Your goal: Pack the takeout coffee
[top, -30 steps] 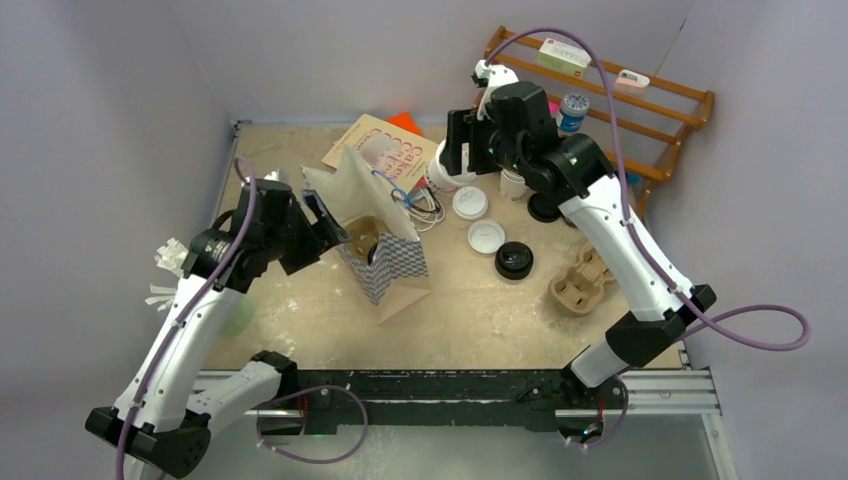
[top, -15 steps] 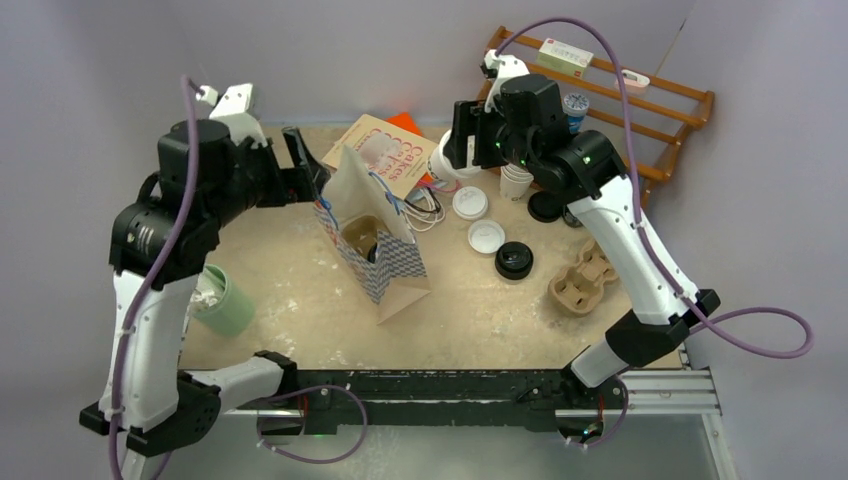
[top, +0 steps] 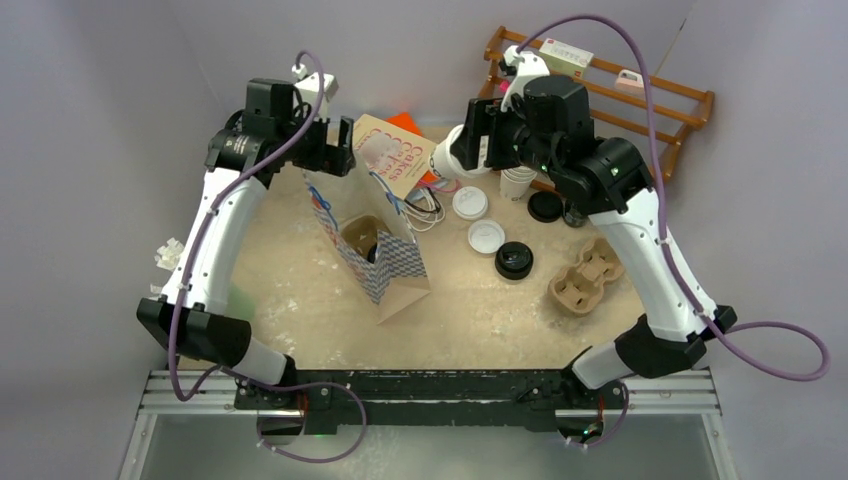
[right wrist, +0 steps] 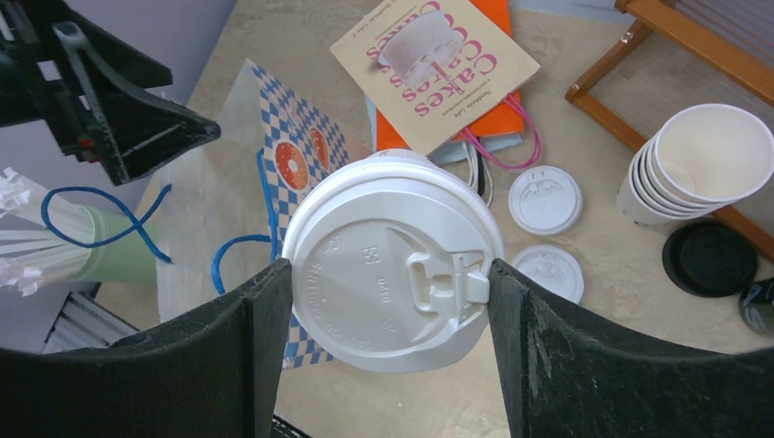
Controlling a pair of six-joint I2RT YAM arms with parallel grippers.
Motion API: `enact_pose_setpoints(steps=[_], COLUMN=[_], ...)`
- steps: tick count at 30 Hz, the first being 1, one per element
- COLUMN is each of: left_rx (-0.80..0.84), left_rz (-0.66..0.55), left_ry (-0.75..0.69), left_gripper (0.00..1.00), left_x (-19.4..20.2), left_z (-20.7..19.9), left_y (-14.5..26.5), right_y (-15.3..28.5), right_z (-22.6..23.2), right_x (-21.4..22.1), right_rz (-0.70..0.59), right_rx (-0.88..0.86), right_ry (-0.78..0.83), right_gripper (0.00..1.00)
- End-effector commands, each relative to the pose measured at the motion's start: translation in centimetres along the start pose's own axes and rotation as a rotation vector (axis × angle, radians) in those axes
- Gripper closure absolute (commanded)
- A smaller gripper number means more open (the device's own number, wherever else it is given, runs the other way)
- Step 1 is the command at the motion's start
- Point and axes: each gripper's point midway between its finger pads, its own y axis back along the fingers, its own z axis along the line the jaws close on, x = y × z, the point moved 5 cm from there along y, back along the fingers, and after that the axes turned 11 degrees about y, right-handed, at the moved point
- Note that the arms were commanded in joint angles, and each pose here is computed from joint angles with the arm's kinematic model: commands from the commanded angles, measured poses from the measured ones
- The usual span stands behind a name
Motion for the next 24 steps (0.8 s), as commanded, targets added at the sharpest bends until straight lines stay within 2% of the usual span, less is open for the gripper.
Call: enact_pose_setpoints(steps=[1, 6, 9, 16, 18, 21, 22, 24], left_rx=[0.082, 0.051, 0.009, -0.035, -0.056, -0.052, -0.053, -0.057], left_rz=[-0.05, 0.009, 0.04, 0.089, 0.09, 0.1, 0.11, 0.134], left_ry=[-0.172, -0.185, -0.169, -0.195, -0.19, -0.149, -0.127, -0.079], left_gripper=[0.04, 0.1, 0.18, 0.29, 0.41, 0.65, 0.76, 0.89], left_x=[-1.0, 0.7, 1.9, 3.1, 3.0, 3.1, 3.2, 3.6], left_z=[-0.3, 0.6, 1.3, 2.2, 2.3, 1.9, 1.7, 1.5], left_y=[-0.9, -2.0, -2.5, -3.8, -3.8, -3.7, -3.6, -3.4], right_y=[1.6, 2.0, 1.8, 1.9, 2.0, 1.9, 1.8, 1.7], right_z=[0.4, 1.3, 2.0, 6.1, 7.5, 9.3, 9.6, 10.2], right_x=[-1.6, -2.5, -3.2, -4.7, -4.8, -4.4, -4.2, -3.9], right_rz=[-0.057, -0.094, -0.117, -0.169, -0.179, -0.174, -0.167, -0.156], right_rx=[-0.039, -0.103, -0.154, -0.325, -0.377, -0.436, -0.446, -0.462], right_ry=[0.028, 0.036, 0.039, 0.076, 0.094, 0.114, 0.119, 0.133], right_gripper=[0.28, 0.29, 0.3, 0.33, 0.33, 0.33, 0.33, 0.33])
